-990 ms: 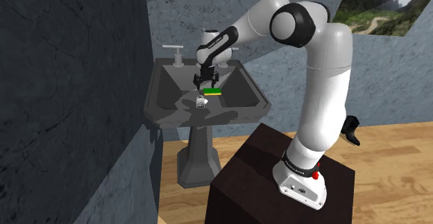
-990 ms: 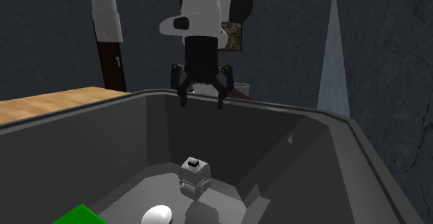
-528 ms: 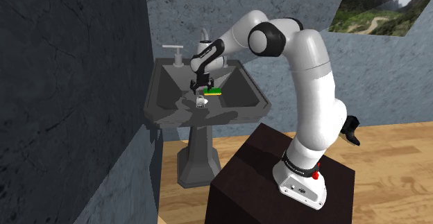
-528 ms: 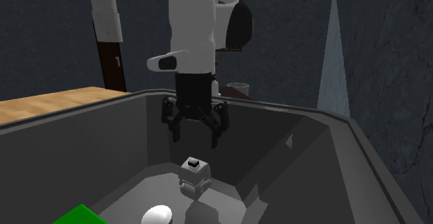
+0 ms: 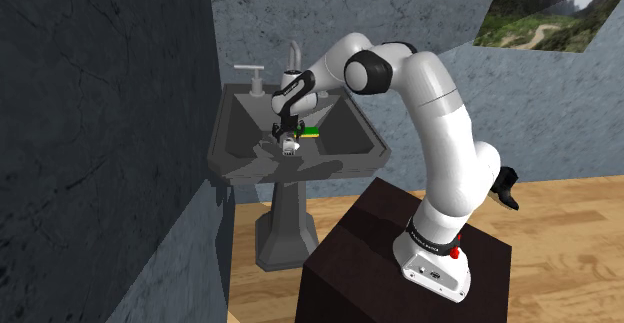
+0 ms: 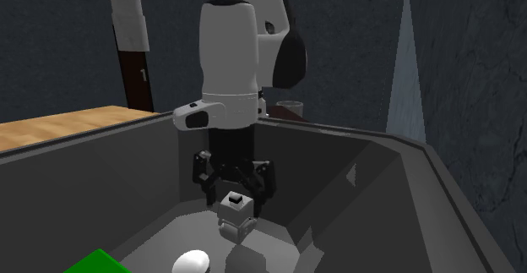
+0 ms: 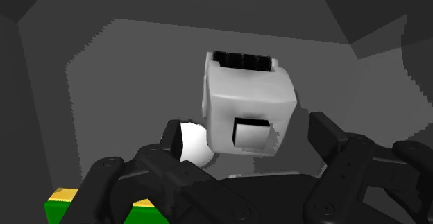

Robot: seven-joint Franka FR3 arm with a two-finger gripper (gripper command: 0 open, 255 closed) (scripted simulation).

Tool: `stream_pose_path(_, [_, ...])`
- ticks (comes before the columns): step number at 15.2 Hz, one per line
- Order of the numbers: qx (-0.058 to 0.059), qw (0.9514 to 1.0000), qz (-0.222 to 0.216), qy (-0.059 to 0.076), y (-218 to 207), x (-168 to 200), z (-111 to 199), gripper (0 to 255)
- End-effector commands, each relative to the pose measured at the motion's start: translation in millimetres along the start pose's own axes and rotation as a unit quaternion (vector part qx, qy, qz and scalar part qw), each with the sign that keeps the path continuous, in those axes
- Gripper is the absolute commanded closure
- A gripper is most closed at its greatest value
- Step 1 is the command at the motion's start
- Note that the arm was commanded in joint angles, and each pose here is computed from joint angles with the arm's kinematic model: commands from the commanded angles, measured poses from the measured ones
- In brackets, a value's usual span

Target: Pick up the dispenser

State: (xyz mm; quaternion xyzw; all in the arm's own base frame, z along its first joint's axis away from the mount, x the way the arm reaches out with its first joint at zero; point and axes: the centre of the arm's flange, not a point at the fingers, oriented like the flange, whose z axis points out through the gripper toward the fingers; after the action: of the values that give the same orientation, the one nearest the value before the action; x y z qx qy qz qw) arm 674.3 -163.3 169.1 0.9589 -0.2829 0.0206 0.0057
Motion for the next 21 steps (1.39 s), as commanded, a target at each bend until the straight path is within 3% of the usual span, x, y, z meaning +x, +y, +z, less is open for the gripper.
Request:
stream_pose_path(1, [0.000, 1.0000, 0.000, 0.000, 0.3, -1.1, 10.9, 0])
stream_pose_path(3, [0.000, 1.0000, 0.000, 0.000, 0.3, -1.3, 13.9, 0])
stream_pose_path(4, [0.000, 1.0000, 0.000, 0.000, 0.0, -1.4, 14.0, 255])
stream_pose_path(13, [0.000, 1.0000, 0.000, 0.000, 0.3, -1.3, 13.9, 255])
stream_pose_path(21, [0.000, 1.0000, 0.000, 0.000, 0.3, 0.5, -28.3, 255])
